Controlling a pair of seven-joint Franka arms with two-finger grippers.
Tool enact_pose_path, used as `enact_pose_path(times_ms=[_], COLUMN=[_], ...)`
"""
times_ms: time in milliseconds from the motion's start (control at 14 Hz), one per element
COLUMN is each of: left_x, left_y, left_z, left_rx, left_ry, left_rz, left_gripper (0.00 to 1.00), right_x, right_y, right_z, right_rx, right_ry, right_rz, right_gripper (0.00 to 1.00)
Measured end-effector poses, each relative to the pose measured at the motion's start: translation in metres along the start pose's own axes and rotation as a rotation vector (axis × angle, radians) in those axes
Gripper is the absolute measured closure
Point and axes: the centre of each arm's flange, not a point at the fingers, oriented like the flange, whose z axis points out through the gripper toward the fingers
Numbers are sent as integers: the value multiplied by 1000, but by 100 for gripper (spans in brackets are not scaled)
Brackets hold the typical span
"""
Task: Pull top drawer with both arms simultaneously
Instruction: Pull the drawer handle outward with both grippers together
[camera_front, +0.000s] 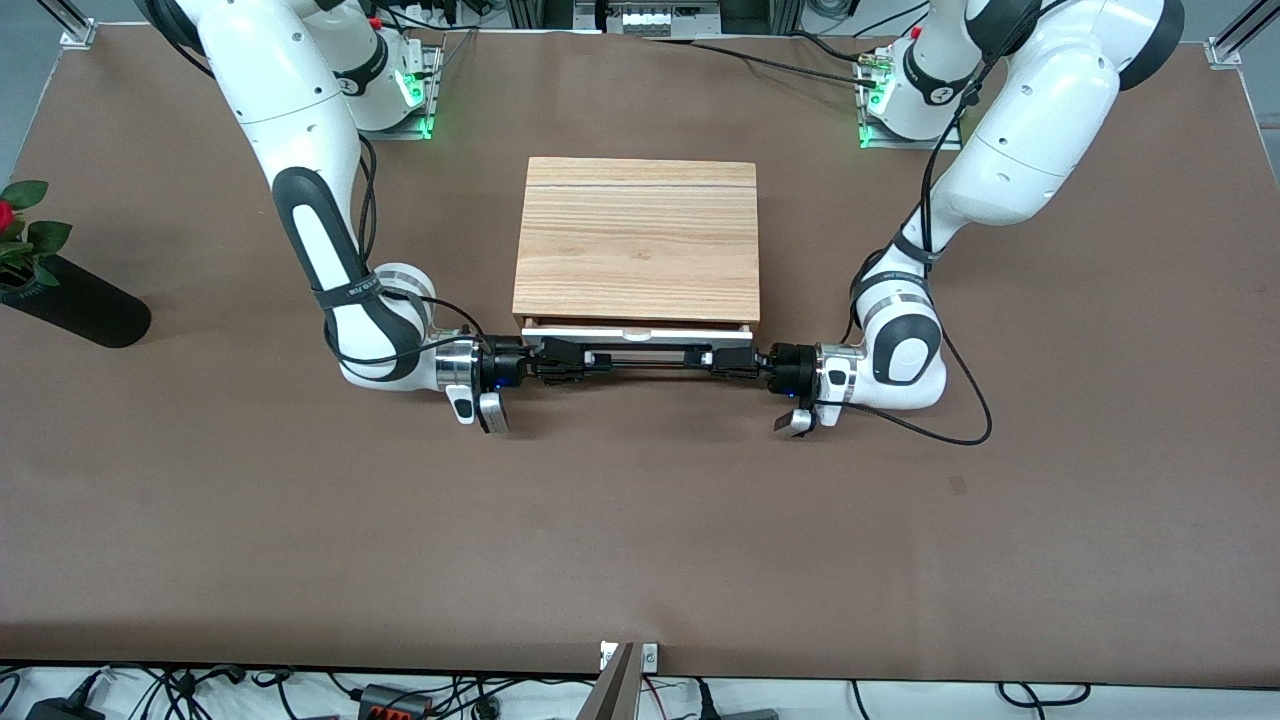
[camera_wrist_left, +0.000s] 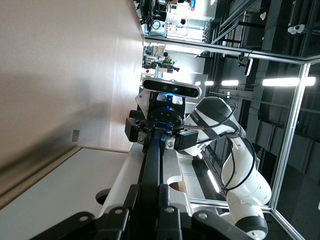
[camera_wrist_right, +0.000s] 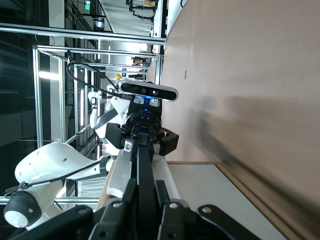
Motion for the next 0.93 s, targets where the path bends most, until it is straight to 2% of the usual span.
enact_pose_path(times_ms=[929], left_x=[32], left_y=[6], left_z=[-7], left_rx=[11], left_ry=[57], left_rz=[8], left_gripper=[81], right_x=[42], right_y=[-2], right_z=[3], right_rx=[-19], right_ry=[17], right_rz=[-89], right_gripper=[80])
